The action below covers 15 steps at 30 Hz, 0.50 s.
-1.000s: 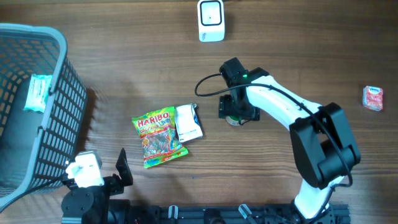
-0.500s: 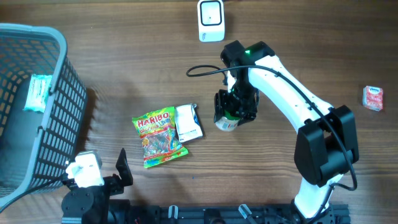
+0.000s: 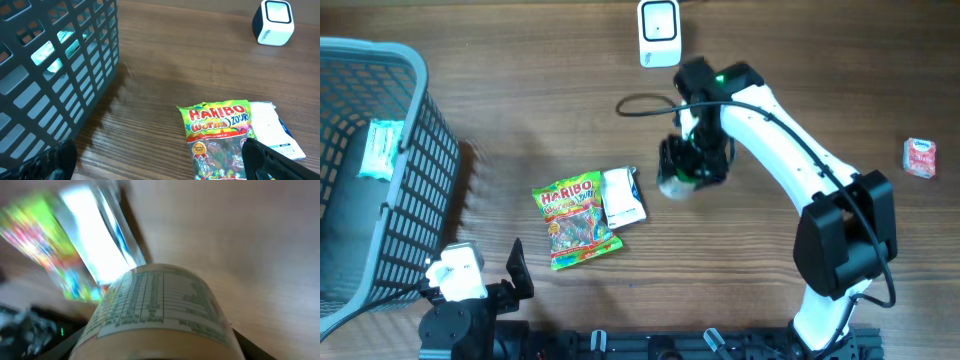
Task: Scan the item barcode
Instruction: 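Hold the green jar up to the scanner with the right gripper, then place the green jar at the table's right edge beside the pink pack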
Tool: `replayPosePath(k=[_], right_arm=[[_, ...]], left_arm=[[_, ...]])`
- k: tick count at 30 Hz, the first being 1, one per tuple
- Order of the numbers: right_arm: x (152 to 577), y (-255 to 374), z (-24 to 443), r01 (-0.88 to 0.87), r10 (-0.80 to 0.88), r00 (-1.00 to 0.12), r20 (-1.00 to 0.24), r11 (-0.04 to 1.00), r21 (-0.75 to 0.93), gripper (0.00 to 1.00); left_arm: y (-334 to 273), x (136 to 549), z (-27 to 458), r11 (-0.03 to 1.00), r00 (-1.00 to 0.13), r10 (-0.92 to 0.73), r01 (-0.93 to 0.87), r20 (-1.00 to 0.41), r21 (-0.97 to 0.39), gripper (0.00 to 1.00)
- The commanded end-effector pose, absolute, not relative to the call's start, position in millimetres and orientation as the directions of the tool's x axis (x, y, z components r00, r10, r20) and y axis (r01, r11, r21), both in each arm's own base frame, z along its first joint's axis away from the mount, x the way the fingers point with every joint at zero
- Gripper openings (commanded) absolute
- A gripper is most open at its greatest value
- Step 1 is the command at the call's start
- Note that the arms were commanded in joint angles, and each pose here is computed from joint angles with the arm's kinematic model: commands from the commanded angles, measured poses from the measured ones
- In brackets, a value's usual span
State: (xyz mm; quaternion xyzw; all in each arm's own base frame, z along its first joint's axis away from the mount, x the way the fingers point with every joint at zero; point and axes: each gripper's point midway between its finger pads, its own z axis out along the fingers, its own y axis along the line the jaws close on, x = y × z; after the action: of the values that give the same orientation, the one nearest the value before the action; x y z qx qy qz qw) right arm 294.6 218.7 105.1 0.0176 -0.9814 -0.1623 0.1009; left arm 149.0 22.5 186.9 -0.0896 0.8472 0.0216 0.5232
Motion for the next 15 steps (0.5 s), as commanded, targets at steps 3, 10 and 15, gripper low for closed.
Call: replayPosePath(k=[3, 10, 15], right_arm=[[446, 209, 163, -0.043, 0.057, -0.892, -0.448, 0.977, 0.211, 0.57], [566, 240, 158, -0.129, 0.074, -0.603, -0.794, 0.974, 0.189, 0.55], [623, 247, 151, -0.136, 0.136, -0.364, -0.921, 0.971, 0.197, 0.53]], left_arm=[[22, 149, 187, 0.982, -0.428, -0.138, -0.177, -0.893, -0.067, 1.00], [22, 149, 187, 0.982, -0.428, -0.137, -0.176, -0.893, -0.066, 1.00], [22, 149, 187, 0.982, -0.428, -0.137, -0.176, -0.893, -0.066, 1.00]])
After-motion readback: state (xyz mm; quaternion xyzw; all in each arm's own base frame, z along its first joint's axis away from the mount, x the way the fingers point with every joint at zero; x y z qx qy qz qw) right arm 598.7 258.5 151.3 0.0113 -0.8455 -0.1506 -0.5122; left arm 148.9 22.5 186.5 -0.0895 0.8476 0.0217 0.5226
